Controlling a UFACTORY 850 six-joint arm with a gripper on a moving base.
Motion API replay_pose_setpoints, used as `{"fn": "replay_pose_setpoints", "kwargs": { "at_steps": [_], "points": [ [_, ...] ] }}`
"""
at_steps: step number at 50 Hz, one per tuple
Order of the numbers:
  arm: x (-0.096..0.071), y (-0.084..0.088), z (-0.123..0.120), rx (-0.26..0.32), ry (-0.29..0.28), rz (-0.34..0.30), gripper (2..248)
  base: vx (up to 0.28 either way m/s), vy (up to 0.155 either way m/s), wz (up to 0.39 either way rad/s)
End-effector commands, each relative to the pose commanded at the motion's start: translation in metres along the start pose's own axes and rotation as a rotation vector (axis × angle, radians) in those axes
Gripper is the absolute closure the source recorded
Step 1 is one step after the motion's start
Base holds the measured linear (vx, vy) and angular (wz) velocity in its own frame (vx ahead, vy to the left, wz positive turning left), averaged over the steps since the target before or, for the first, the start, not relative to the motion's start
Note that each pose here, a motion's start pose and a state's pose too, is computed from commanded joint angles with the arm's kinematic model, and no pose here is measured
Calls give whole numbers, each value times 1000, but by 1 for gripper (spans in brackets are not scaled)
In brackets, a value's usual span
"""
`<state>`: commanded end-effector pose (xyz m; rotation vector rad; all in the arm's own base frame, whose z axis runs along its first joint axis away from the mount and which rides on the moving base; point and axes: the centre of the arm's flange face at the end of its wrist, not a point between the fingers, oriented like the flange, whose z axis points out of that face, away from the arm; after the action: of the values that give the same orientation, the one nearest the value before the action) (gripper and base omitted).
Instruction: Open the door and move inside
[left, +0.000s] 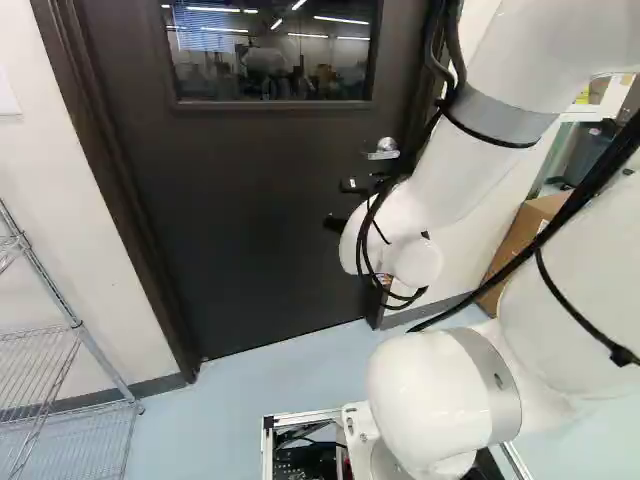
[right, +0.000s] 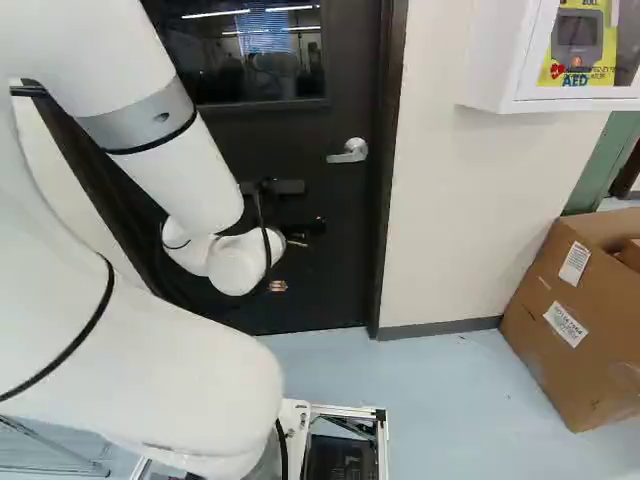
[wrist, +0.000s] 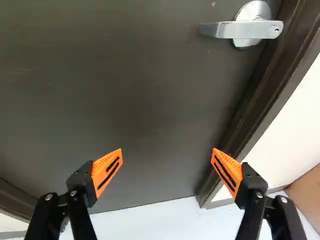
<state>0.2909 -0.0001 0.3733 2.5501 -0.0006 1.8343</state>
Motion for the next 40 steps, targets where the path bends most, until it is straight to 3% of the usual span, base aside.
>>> {"fn": "replay_pose_setpoints", "kwargs": {
  "at_steps": [40],
  "points": [
    [52, 11, 27, -31, 98, 9, 3, 0, 0, 0]
  ]
}}
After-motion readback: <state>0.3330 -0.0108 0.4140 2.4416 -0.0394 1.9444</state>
